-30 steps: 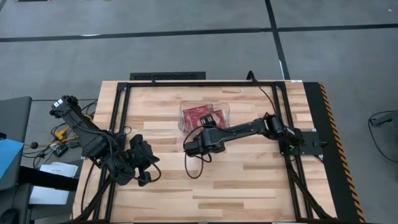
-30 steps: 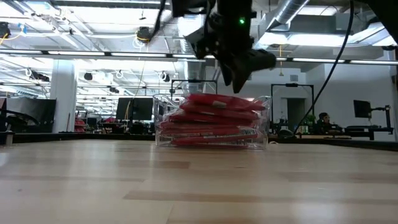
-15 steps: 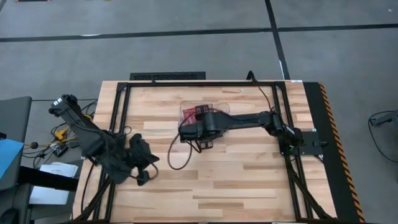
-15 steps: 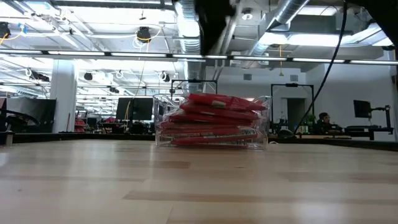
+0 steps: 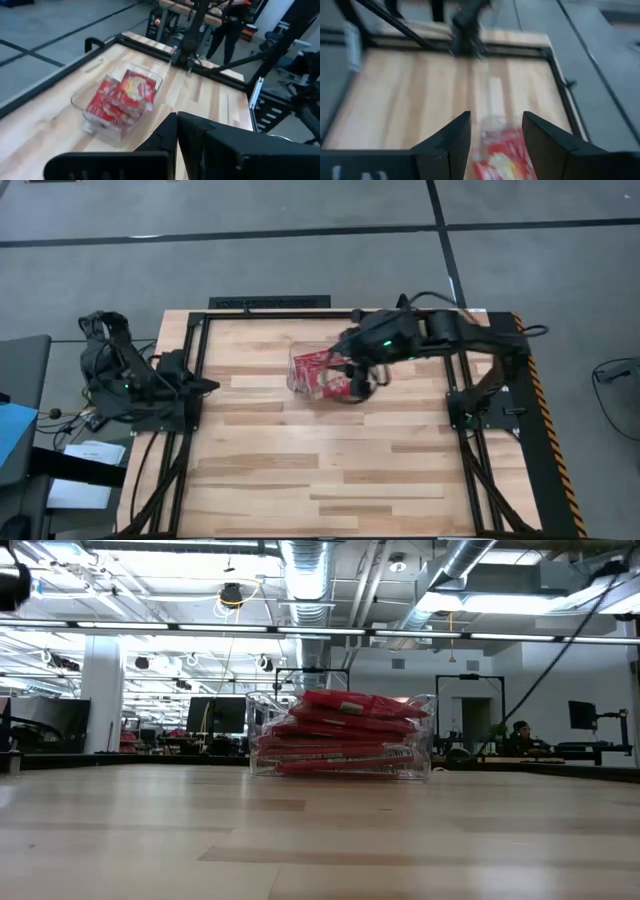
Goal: Sort popcorn bags into baskets
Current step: Return to Home Position
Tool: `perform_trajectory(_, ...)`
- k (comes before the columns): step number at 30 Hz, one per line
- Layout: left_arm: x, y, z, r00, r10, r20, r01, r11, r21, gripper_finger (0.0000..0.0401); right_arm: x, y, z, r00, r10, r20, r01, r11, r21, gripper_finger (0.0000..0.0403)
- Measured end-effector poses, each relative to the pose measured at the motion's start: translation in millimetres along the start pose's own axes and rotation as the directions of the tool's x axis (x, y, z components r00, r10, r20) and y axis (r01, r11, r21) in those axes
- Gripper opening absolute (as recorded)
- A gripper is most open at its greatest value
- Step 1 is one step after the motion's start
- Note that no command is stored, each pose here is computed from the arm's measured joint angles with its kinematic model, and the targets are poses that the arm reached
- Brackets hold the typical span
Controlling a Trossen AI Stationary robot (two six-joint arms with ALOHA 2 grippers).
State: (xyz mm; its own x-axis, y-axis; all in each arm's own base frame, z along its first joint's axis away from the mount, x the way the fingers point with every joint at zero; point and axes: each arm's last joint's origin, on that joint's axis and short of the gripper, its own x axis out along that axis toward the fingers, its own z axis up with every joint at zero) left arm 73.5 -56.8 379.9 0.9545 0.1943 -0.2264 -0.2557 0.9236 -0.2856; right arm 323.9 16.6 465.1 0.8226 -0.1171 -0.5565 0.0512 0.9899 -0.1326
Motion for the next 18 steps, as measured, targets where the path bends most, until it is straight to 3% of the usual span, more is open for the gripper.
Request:
perform_trajectory(2,-1.2,15.4,-13.4,1.000,-0.009,0.003,0.009,1.000,-0.024,0.0000,-10.9,-0.6,-10.8,0.999,0.028,0.036,-0.028,1.000,-0.001,0.0195)
perform_trajectory(7,-1.7,44.7,-44.4,0.994,-0.084,0.066,0.093,0.987,-0.132,0.0000,-15.8,1.1,-66.8,0.996,0.036,0.081,-0.041,0.997,0.059,0.0179)
perform_trajectory(13,-1.2,66.0,-69.1,0.972,-0.156,0.176,0.183,0.971,-0.152,0.0000,-17.1,3.0,-133.8,0.959,0.015,0.284,-0.070,0.980,0.186,0.0159)
perform_trajectory(18,0.0,79.2,-86.6,0.956,-0.176,0.234,0.206,0.972,-0.111,0.0000,-13.9,5.3,-191.3,0.935,-0.001,0.354,-0.096,0.961,0.258,0.0147)
